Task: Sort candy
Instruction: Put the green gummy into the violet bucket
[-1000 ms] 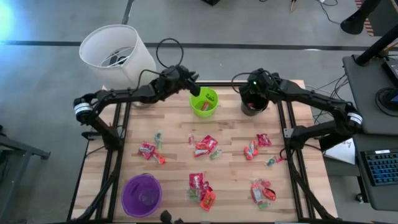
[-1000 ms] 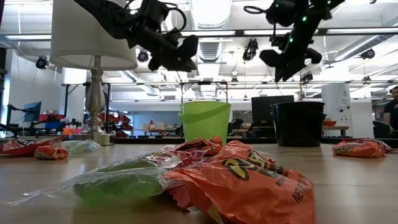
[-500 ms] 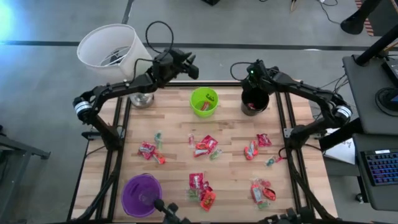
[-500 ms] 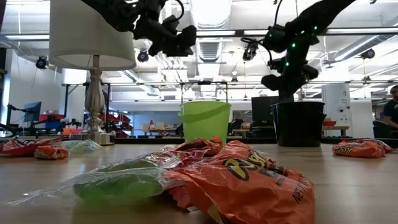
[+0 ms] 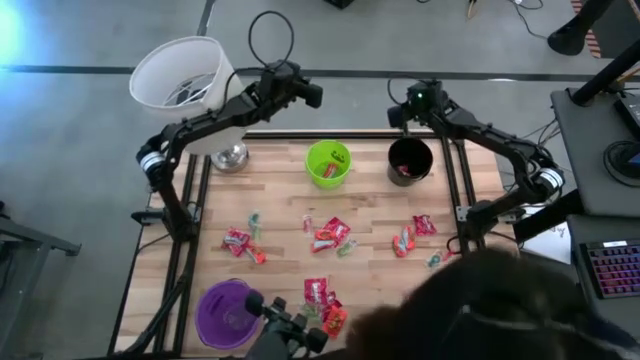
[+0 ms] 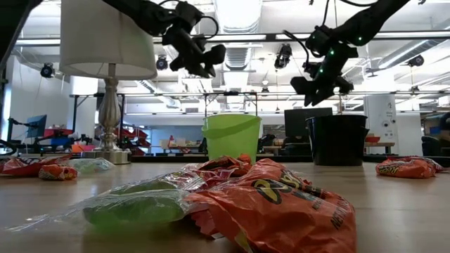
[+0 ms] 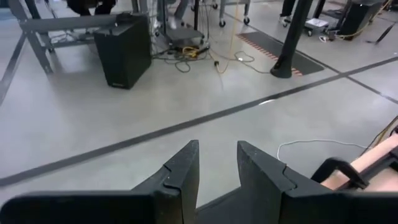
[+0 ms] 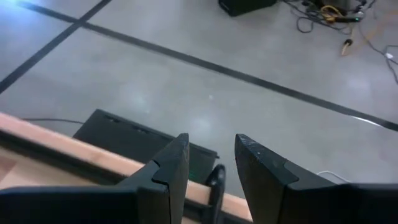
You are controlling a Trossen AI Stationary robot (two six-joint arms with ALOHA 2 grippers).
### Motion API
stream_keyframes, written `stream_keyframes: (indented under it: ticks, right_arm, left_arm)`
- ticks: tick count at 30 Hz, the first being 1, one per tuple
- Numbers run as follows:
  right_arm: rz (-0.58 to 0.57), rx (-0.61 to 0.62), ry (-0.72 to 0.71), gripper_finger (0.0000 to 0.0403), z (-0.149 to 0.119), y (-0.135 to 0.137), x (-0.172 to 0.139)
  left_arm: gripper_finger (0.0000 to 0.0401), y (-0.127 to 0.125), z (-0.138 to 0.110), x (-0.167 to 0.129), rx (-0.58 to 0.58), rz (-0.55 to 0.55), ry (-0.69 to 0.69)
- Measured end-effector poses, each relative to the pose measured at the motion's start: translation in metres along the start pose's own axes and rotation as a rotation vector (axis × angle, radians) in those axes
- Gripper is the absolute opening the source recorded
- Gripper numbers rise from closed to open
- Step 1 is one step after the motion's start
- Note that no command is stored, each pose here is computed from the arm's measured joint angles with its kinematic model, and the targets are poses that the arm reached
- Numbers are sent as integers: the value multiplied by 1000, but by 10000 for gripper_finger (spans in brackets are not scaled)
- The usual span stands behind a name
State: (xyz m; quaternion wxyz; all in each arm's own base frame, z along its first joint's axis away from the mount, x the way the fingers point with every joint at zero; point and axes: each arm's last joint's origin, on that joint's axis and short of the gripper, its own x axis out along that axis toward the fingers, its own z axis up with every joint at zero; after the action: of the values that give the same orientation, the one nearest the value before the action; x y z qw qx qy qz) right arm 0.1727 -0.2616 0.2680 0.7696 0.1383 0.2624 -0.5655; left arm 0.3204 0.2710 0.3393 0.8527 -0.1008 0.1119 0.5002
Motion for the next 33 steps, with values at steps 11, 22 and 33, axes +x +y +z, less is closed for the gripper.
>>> stream_keyframes:
  ticks: [11, 22, 33]
  right_arm:
    - [76, -67, -8, 123, 2, -5, 2]
    - [250, -143, -131, 123, 27, 15, -30]
    - [470, -207, -180, 123, 21, 69, -90]
  left_arm:
    - [91, -2, 11, 3, 131, 7, 114]
    - [91, 4, 24, -31, 293, -136, 196]
    - [91, 10, 33, -87, 376, -445, 337]
